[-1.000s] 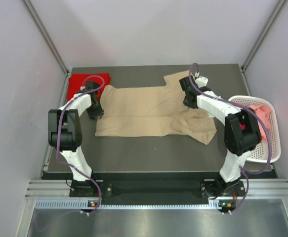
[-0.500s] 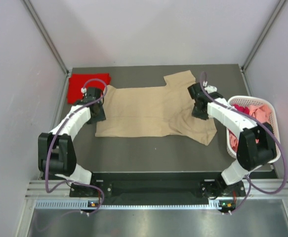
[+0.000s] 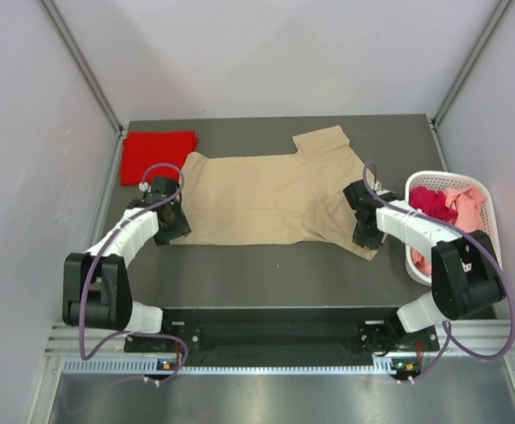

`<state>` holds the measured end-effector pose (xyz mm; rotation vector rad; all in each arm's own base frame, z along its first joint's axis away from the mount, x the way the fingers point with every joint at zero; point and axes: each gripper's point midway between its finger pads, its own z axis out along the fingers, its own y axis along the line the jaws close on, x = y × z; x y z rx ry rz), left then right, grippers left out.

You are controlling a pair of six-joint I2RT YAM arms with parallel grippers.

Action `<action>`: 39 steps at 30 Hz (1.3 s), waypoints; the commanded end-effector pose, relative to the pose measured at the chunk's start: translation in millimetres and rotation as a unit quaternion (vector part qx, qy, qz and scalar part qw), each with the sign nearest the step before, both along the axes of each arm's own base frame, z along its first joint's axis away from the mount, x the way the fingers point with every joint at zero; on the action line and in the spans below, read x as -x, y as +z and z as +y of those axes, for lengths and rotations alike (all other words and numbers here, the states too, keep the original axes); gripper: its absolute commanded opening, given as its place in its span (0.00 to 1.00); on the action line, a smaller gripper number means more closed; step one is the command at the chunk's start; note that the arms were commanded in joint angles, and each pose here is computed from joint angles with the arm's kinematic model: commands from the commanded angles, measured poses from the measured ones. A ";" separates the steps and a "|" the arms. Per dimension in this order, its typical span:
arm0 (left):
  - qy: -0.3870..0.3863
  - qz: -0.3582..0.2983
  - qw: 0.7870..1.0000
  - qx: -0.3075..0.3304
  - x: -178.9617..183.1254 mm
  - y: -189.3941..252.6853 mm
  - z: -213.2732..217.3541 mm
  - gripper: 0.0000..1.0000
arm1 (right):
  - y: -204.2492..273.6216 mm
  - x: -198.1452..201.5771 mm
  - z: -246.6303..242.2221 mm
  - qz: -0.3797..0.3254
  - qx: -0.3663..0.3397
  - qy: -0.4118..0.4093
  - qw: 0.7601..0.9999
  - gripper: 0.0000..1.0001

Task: Fold and stack the t-shirts
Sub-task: Fold the tshirt

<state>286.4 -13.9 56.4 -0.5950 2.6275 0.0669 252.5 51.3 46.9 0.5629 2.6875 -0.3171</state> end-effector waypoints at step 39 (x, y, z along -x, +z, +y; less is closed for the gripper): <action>-0.346 -0.196 0.898 0.190 -118.7 145.2 -236.7 0.59 | 55.6 -137.7 14.8 -0.156 -0.220 0.216 0.938 0.39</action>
